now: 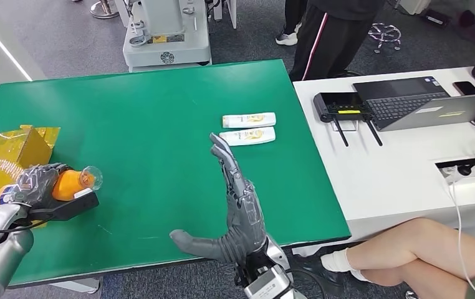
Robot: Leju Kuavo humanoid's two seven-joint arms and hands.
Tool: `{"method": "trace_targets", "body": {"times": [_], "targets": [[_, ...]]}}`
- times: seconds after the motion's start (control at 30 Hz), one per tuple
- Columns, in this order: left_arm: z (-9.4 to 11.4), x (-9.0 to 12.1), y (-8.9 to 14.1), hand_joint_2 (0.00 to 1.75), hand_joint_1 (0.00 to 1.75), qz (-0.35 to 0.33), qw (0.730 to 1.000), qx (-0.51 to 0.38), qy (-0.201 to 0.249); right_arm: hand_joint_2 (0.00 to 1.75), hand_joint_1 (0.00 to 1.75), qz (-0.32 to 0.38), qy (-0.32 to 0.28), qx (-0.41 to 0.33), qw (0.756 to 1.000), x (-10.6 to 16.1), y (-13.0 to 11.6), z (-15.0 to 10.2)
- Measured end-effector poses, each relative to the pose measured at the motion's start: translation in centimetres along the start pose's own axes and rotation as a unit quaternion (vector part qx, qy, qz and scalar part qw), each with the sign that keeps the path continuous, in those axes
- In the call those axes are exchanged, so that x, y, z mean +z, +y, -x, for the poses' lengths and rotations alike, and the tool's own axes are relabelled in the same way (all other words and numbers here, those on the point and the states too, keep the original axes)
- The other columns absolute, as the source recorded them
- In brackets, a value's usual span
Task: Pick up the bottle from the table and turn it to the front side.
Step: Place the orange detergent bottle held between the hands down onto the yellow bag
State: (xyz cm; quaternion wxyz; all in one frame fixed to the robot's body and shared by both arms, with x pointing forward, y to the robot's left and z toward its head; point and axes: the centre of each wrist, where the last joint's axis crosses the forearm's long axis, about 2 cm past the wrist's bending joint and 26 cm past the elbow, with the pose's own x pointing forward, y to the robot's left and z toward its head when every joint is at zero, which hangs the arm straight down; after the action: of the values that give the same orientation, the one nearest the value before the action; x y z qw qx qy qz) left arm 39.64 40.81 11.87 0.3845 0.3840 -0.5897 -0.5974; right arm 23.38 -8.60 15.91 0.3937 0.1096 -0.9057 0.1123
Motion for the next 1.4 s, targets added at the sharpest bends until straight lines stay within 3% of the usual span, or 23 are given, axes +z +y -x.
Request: {"method": "trace_targets", "body": {"times": [0.37,0.43,0.5,0.57,1.4], "targets": [[-0.3,1.3,-2.1,1.75,1.75,0.032,0.999,-0.004,0.007,1.75,0.00,-0.011,0.003,-0.008,1.000,-0.3,0.0,-0.3],[-0.3,1.5,-2.2,1.75,1.50,0.039,0.999,-0.005,0.010,1.75,0.00,-0.013,0.003,-0.010,1.000,-0.4,0.0,-0.4],[-0.3,1.5,-2.4,1.75,0.63,0.048,0.999,-0.003,0.012,1.75,0.00,-0.015,0.003,-0.011,1.000,-0.4,0.0,-0.4],[-0.2,1.6,-2.4,1.75,0.00,0.059,0.998,0.000,0.014,1.75,0.00,-0.015,0.002,-0.012,1.000,-0.5,0.0,-0.4],[-0.4,0.7,-1.9,1.75,0.00,0.093,0.995,0.012,0.020,1.75,0.00,0.004,-0.001,0.004,1.000,0.1,-0.7,-1.1]]}}
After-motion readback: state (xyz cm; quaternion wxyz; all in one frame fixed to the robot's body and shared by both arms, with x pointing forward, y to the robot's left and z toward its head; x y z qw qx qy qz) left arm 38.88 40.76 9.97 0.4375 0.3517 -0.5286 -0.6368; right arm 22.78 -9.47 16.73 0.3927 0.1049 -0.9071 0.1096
